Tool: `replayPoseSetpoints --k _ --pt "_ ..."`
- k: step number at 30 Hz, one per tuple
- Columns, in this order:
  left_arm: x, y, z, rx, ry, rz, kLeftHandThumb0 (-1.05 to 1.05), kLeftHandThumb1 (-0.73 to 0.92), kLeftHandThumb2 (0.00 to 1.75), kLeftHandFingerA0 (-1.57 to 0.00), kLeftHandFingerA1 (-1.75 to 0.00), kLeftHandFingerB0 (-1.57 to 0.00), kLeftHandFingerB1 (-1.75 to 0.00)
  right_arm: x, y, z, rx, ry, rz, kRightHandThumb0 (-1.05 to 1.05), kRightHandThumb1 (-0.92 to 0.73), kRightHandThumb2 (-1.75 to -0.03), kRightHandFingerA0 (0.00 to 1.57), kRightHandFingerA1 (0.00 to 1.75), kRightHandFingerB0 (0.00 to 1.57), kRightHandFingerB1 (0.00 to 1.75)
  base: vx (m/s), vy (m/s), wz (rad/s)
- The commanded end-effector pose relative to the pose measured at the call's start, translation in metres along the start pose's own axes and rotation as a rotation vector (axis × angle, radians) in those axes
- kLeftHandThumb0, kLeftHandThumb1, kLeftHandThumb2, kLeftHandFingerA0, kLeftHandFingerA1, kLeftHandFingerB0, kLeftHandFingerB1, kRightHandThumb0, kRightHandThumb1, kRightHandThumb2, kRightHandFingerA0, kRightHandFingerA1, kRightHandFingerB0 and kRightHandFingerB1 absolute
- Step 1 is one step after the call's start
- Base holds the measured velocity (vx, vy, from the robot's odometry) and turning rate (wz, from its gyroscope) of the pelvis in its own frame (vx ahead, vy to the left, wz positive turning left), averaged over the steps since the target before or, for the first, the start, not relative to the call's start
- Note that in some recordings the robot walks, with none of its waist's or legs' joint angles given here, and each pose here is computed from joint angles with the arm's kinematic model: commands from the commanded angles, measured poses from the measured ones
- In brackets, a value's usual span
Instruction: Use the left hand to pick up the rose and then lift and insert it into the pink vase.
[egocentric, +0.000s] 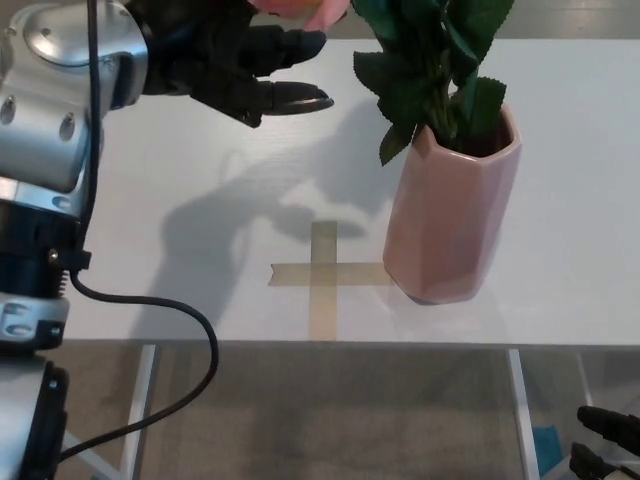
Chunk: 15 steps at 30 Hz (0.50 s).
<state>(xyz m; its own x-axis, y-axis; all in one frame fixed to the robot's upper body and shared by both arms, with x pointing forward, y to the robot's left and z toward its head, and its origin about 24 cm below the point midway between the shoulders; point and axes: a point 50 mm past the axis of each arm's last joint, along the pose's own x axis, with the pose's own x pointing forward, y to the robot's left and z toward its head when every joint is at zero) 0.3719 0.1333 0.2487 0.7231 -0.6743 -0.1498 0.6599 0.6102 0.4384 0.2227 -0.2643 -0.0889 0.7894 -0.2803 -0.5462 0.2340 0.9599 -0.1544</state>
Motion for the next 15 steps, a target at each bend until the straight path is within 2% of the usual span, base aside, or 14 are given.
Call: replayPoseSetpoints --k 1,8,15 --pt "0.001 -0.002 -0.004 -0.002 0.005 0.017 -0.81 0.49 0.56 0.0 0.0 0.0 0.0 -0.002 -0.003 -0.005 -0.005 0.017 -0.008 -0.23 -0.63 -0.58 0.58 0.49 0.57 0.48 0.0 0.0 0.0" --pt "-0.001 -0.005 -0.012 -0.026 -0.009 0.025 -0.83 0.49 0.56 0.0 0.0 0.0 0.0 -0.004 -0.003 -0.008 -0.008 0.021 -0.005 -0.23 -0.63 -0.58 0.57 0.49 0.57 0.48 0.0 0.0 0.0" --pt "-0.008 -0.003 -0.024 -0.279 -0.048 -0.006 -0.79 0.49 0.56 0.0 0.0 0.0 0.0 -0.004 -0.004 -0.009 -0.007 0.026 -0.004 -0.24 -0.62 -0.58 0.58 0.5 0.57 0.48 0.0 0.0 0.0"
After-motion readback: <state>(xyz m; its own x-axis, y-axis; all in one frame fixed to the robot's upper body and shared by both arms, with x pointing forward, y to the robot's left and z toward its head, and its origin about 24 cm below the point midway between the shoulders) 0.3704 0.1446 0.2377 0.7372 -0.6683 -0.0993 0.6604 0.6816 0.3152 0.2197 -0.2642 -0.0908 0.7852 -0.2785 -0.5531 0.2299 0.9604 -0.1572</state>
